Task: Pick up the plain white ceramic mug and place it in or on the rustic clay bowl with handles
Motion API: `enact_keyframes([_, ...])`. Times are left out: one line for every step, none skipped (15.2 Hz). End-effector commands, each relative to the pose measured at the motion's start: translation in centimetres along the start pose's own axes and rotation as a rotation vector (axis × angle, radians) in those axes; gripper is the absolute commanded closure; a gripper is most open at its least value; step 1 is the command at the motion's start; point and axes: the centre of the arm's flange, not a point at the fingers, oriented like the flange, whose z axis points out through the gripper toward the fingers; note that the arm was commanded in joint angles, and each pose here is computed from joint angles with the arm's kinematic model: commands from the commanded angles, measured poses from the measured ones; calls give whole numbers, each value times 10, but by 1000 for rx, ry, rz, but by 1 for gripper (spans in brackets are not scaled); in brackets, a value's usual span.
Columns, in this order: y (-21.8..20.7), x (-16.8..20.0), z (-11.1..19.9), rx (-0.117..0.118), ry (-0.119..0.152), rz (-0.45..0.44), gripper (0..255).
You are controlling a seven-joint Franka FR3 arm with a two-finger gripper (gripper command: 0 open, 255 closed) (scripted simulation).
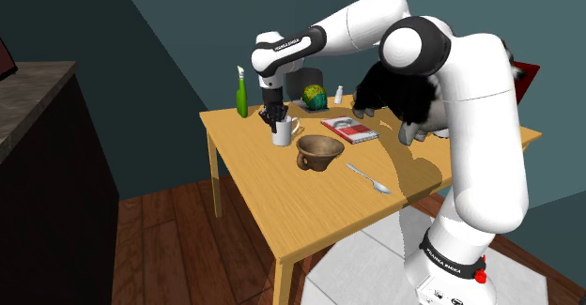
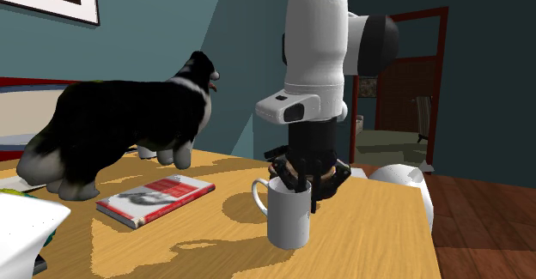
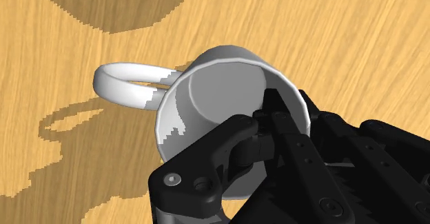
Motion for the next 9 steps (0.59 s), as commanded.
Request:
enact_keyframes([0,-1,-10,0,0,0,255])
enact_keyframes([0,-2,-15,0,0,0,255])
enact_keyframes([0,-3,-20,0,0,0,255])
enact_keyframes([1,-4,-26,0,0,0,255])
enact_keyframes([1,-5,-31,0,0,0,255])
enact_keyframes([1,-6,-36,0,0,0,255])
enact_keyframes([1,-7,-41,0,0,0,255])
enact_keyframes([1,-7,-46,0,0,0,255])
enact_keyframes([1,-8,-52,0,0,0,255])
